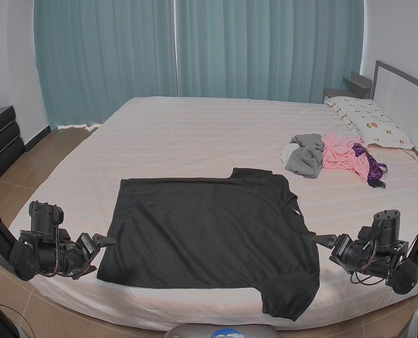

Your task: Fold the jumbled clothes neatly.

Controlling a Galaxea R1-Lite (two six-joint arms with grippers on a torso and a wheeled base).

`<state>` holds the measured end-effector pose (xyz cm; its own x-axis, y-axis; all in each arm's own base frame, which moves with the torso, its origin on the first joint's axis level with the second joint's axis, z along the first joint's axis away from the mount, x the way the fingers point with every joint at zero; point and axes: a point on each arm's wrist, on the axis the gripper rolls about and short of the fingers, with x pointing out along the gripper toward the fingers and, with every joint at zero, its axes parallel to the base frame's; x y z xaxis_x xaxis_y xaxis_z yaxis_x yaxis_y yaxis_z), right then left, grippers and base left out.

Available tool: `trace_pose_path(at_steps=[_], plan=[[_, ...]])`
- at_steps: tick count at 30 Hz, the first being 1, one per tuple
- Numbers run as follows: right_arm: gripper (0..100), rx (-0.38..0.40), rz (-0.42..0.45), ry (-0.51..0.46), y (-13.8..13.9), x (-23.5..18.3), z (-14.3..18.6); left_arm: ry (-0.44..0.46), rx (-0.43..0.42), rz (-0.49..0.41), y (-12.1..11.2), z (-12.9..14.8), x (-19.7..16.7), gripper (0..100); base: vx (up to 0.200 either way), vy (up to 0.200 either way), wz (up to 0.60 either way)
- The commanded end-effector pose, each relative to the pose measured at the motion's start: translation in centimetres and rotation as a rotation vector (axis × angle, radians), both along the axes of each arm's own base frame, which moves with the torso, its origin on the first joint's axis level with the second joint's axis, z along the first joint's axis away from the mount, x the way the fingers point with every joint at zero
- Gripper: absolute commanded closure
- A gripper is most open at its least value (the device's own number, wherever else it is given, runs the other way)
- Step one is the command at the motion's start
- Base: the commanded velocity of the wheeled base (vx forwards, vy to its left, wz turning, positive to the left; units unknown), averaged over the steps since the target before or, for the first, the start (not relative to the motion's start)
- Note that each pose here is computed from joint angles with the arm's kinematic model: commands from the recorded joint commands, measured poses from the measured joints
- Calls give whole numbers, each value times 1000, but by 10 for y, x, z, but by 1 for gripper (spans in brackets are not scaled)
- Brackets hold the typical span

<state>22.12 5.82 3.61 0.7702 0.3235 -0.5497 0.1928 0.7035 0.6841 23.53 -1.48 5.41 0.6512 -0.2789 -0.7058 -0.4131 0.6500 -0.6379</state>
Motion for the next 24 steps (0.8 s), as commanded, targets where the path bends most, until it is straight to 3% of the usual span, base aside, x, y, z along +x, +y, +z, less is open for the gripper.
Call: trace_pose_path(at_steps=[1, 7, 12, 17, 24], plan=[[0, -5, 6, 24, 1, -1, -5, 40, 16, 3, 0, -10, 1, 0, 0, 0, 0], [0, -11, 8, 46, 1, -1, -11, 115, 62, 41, 4, -37, -4, 0, 0, 0, 0], [0, -13, 6, 52, 1, -1, -12, 94, 71, 51, 7, -62, -2, 0, 0, 0, 0], [0, -14, 7, 63, 2, 0, -15, 83, 175, 59, 8, -85, -7, 0, 0, 0, 0], [0, -16, 7, 67, 2, 0, -16, 38, 187, 59, 8, -91, -7, 0, 0, 0, 0]])
